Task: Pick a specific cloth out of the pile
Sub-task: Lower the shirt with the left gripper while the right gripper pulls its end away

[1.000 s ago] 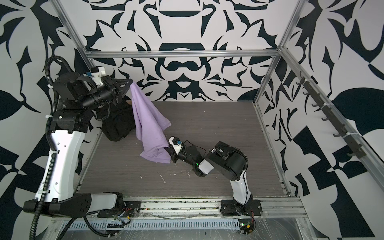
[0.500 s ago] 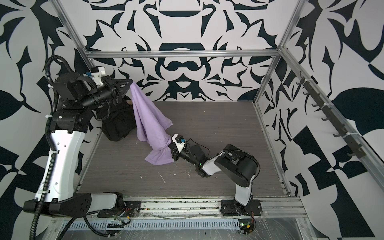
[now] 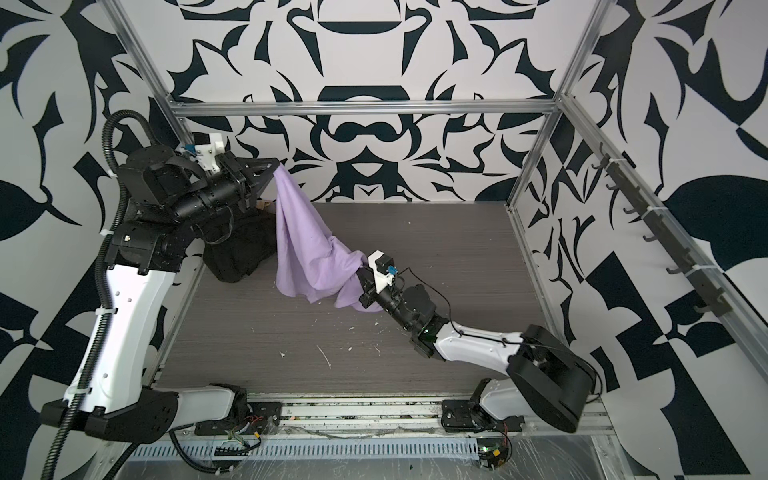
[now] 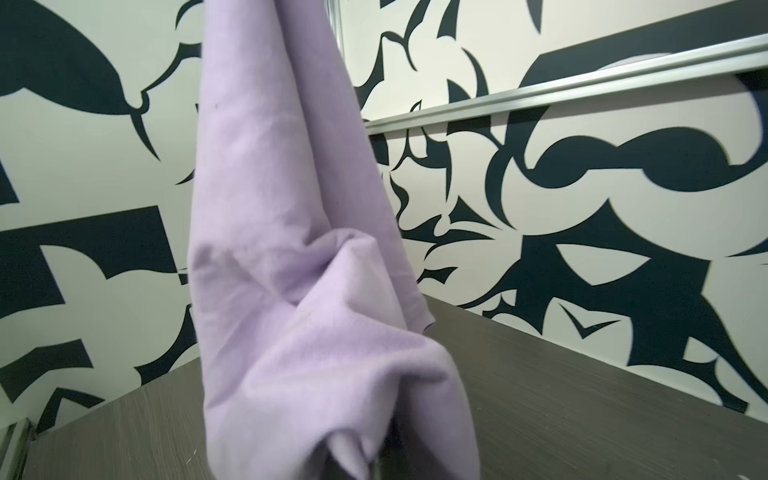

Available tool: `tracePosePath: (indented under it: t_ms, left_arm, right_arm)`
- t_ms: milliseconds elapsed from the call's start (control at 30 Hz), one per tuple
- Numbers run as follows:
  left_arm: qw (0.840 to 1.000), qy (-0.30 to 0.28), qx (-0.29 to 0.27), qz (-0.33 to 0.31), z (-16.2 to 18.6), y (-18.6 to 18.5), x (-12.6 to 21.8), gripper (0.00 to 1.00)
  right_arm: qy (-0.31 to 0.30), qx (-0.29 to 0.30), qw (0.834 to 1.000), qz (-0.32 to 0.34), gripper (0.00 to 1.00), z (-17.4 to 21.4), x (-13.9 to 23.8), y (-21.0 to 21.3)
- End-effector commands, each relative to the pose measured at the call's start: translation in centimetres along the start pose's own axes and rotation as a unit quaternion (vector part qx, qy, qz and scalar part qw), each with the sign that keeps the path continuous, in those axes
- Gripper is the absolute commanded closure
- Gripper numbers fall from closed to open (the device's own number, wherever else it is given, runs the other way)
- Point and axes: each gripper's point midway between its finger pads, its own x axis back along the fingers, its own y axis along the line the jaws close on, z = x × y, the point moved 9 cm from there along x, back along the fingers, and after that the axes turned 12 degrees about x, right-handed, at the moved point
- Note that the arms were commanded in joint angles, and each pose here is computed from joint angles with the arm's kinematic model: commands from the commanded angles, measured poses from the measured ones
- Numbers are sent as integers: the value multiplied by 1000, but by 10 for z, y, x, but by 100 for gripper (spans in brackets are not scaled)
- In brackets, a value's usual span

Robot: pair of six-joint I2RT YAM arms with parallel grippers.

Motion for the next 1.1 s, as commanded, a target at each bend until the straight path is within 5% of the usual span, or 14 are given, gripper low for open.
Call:
tracePosePath:
  t_ms: [0,667,1067]
  left_arm:
    - [999,-19,-14,31,10,-23,13,100]
    - [998,38,-47,22,95,-38,-14,100]
    - [995,88,-46,-34,157,-16,-23,100]
  right_arm:
    - [-1,9,999,35,100,-31,6,-9]
    - [0,69,990,123,100,-112,73,-39]
    - [19,48,993,103,100,-126,116,-42]
